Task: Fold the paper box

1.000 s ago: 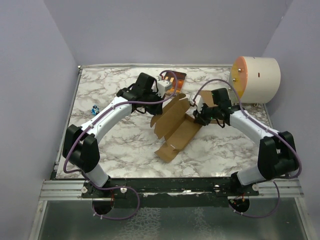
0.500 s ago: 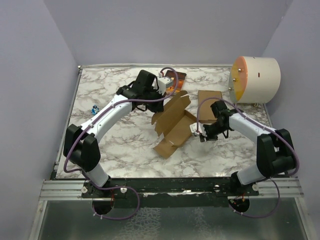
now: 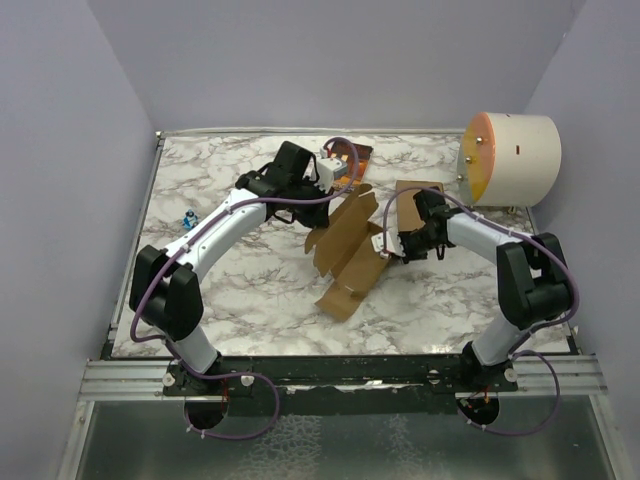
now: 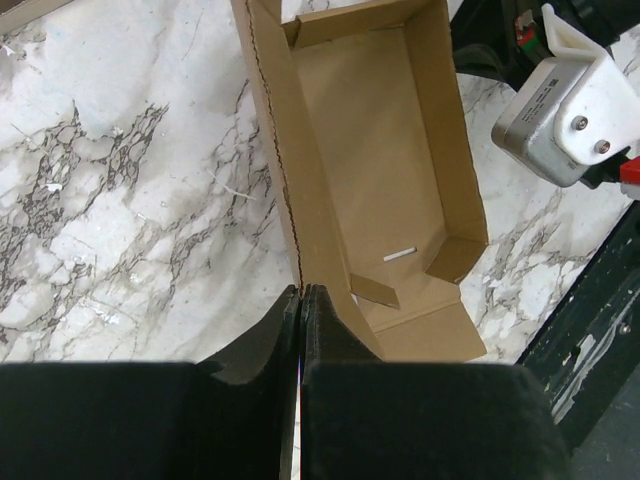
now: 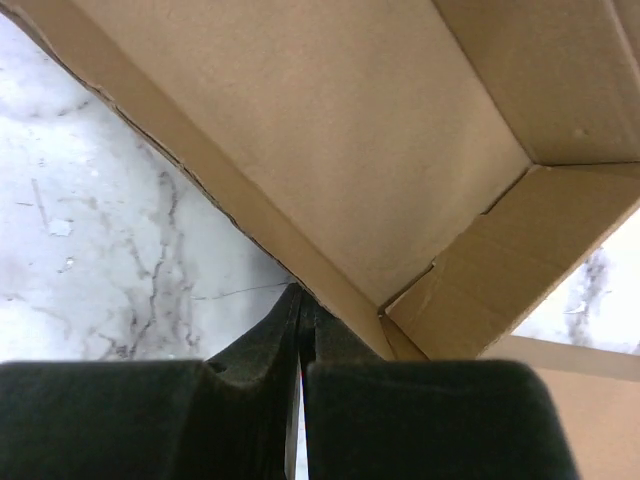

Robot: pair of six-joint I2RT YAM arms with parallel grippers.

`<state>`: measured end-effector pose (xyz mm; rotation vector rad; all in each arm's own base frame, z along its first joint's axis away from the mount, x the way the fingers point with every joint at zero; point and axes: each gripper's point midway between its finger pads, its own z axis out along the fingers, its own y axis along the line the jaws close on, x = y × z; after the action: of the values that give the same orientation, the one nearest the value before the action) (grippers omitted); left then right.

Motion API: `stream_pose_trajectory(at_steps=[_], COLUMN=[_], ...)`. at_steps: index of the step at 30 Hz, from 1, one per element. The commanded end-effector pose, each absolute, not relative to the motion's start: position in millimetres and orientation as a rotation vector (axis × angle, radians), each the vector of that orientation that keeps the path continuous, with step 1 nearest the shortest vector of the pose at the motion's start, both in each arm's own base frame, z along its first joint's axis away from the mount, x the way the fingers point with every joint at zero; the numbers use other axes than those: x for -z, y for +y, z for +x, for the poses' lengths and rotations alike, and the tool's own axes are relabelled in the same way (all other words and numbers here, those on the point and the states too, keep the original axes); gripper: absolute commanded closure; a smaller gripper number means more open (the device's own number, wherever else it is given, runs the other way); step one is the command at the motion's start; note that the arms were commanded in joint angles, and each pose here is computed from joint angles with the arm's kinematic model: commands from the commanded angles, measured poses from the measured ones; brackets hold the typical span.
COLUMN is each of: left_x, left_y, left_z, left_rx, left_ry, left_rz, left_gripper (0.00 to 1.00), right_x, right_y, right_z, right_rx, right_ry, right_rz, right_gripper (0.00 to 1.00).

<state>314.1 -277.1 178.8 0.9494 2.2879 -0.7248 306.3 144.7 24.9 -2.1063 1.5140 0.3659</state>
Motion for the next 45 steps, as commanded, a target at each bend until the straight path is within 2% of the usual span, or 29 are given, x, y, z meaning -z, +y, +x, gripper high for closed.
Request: stream_pose_trajectory(at_steps=[1,23,27,35,41,45], left_x=[-182.1,-196.0,-198.0,-210.5,-212.1,-216.6], left_y=[-289.7,-314.3,-305.3,-286.2,-280.3,-283.1], left_z=[309.3,303.9,310.0,314.6,311.5,307.6], left_rx=[0.802,0.912,0.825,0.688,0.665,0.702], left_ry=[2.263,2.207,2.226,2.234,2.247,2.236], left_rz=[1.004,1.092,1.058,0.993,0.971,0.962], left_gripper=[1.0,1.0,1.0,1.0,1.0,1.0], right_x=[-37.9,-35.6,-36.5,-52.6,-69.6,-65.9], right_y=[163.3,170.1,165.6,146.2,115.1,117.1], right_z=[327.2,322.3,314.6,263.6,268.5,267.6], right_rx=[-0.304,-0.37,-0.38,-0.521,-0.515,-0.536], right_ry=[1.407,1.429,1.456,1.425,1.448,1.442], right_rz=[-2.115,-2.131,-2.14,-2.143,-2.043,-2.029], right_gripper=[0.99,0.99,0.99,0.98,0.98,0.98])
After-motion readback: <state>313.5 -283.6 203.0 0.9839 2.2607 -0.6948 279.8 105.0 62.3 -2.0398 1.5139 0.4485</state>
